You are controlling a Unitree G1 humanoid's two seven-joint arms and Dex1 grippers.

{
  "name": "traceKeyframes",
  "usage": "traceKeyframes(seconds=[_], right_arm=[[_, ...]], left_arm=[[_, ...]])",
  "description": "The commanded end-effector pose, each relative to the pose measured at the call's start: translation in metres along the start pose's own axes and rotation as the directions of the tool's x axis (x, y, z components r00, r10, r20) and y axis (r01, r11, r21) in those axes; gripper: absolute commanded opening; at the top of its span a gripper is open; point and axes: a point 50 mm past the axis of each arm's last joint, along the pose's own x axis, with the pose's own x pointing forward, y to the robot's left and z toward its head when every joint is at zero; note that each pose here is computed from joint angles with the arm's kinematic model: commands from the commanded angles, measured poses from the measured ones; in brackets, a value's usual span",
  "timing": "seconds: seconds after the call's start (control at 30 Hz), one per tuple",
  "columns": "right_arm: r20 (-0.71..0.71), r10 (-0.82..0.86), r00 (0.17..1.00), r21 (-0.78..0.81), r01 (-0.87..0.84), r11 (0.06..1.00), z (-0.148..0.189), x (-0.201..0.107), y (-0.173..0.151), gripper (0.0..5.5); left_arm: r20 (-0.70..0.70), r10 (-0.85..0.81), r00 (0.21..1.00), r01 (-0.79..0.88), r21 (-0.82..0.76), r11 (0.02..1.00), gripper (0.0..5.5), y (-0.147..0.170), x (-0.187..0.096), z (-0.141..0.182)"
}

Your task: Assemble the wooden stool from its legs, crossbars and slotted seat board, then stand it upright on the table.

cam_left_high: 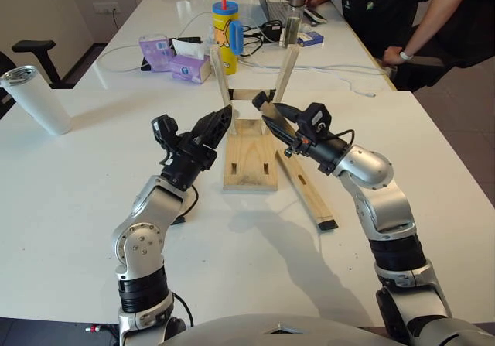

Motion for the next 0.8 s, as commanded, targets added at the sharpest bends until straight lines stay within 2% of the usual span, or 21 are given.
traceKeyframes(seconds=[0.03, 0.47, 0.8], right_arm=[[0.059, 0.057, 0.997, -0.003, -0.057, 0.998, 0.012, 0.007, 0.007, 1.28], [0.128, 0.108, 0.986, 0.05, -0.115, 0.992, 0.022, 0.015, 0.018, 1.28], [0.123, 0.119, 0.985, 0.044, -0.125, 0.991, 0.022, 0.016, 0.018, 1.28]], left_arm=[[0.028, -0.038, 0.999, 0.04, -0.06, 0.997, 3.23, -0.009, 0.008, 0.003], [-0.035, -0.087, 0.996, 0.083, -0.093, 0.992, 3.23, -0.017, 0.017, -0.008], [-0.03, -0.094, 0.995, 0.091, -0.086, 0.992, 1.64, -0.018, 0.018, -0.007]])
